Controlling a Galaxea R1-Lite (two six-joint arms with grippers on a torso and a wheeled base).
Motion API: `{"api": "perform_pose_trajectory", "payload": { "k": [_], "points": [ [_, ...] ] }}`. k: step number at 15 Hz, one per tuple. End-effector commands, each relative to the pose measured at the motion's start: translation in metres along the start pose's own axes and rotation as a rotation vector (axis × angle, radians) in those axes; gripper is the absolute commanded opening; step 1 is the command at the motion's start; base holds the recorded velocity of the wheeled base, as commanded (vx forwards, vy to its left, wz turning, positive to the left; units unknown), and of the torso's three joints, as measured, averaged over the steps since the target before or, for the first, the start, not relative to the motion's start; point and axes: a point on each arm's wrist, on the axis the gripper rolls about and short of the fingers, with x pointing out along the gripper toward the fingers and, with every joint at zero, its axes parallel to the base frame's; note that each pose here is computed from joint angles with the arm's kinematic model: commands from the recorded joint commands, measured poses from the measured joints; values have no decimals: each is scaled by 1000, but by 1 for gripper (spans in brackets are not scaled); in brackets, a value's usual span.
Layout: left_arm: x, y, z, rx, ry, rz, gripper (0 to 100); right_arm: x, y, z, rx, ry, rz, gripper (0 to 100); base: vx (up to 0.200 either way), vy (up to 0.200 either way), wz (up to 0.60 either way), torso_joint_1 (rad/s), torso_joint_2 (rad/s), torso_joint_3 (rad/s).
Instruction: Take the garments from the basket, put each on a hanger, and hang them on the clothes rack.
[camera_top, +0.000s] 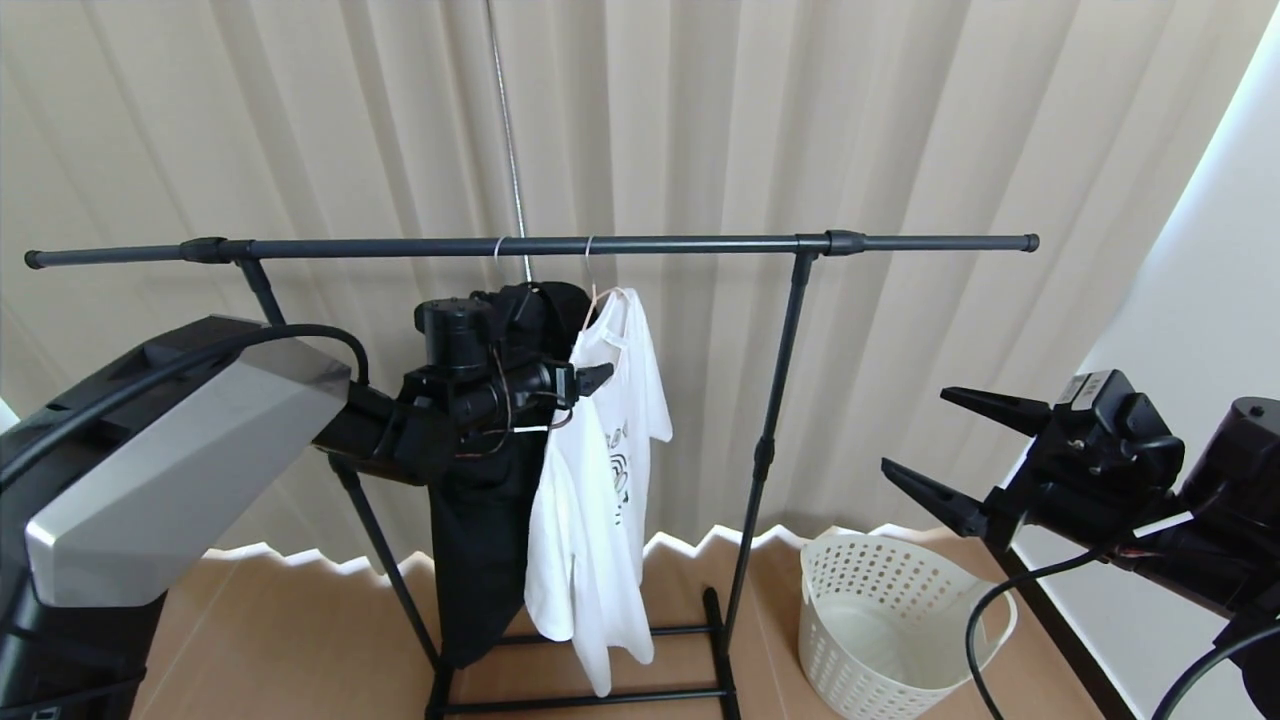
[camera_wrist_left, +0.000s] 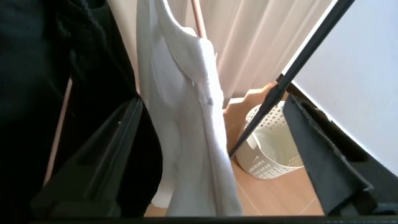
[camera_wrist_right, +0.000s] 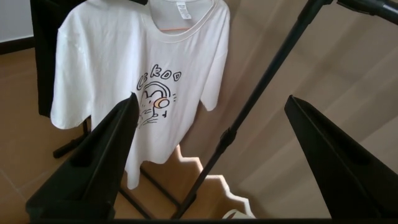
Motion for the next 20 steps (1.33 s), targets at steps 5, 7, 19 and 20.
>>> {"api": "perform_pose_trajectory", "payload": {
  "k": [5, 7, 19, 20],
  "points": [
    [-57, -14, 33, 3, -12, 5, 100, -3, 1, 9, -18, -29, -2, 100, 0, 0, 0, 0, 0, 0],
    [-79, -20, 41, 6, -17, 4, 100, -6, 1, 16, -29, -51, -9, 100, 0, 0, 0, 0, 0, 0],
    [-263, -64, 1, 0, 64, 25, 100, -24, 25, 56, 66, -92, -39, 100, 0, 0, 0, 0, 0, 0],
    [-266, -65, 1, 2, 56, 25, 100, -27, 26, 60, 77, -80, -36, 100, 0, 0, 0, 0, 0, 0]
  ]
}}
